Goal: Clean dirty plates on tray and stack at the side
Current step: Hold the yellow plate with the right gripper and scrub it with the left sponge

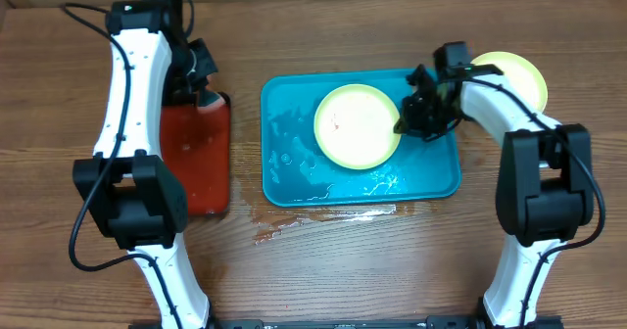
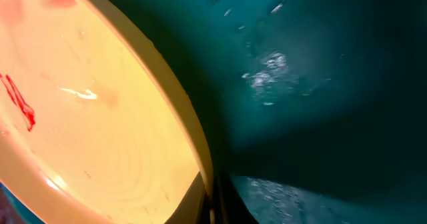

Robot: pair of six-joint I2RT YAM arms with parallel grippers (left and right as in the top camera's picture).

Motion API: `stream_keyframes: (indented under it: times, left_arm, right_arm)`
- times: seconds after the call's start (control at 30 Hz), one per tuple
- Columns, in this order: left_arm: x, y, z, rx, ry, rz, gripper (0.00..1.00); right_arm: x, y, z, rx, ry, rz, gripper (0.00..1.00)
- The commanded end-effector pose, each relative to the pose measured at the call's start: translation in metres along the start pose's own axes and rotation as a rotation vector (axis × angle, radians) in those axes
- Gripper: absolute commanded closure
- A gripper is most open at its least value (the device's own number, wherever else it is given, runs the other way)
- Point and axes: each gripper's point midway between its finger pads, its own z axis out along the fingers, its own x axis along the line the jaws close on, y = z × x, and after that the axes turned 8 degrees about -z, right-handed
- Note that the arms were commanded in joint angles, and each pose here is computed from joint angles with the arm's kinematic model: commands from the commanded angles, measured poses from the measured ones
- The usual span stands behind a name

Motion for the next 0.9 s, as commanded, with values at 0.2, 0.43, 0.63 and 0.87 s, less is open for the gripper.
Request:
stream_keyframes:
  times: [0.2,0.43,0.63,0.87]
  left_arm:
    - [-0.078,-0.045,-0.006,0.014,-0.124,0.235,0.96]
    - [-0.118,-0.077,-0.008,0.009,-0.162,0.341,0.96]
    - [-0.147,-0.102,-0.009,0.000,-0.196,0.418,0.96]
    - [-0.161,-0.129,0.007,0.031,-0.210,0.440,0.96]
  right_arm:
    - [0.018,-0.001,0.016,0.005,-0.111,-0.038,0.86]
    - [0.026,0.006,0.019,-0.024,-0.105,-0.047,0.62]
    - [0.022,0.012,0.018,-0.052,-0.130,0.035,0.84]
    - [0.012,0.012,0.017,-0.063,-0.188,0.083,0.90]
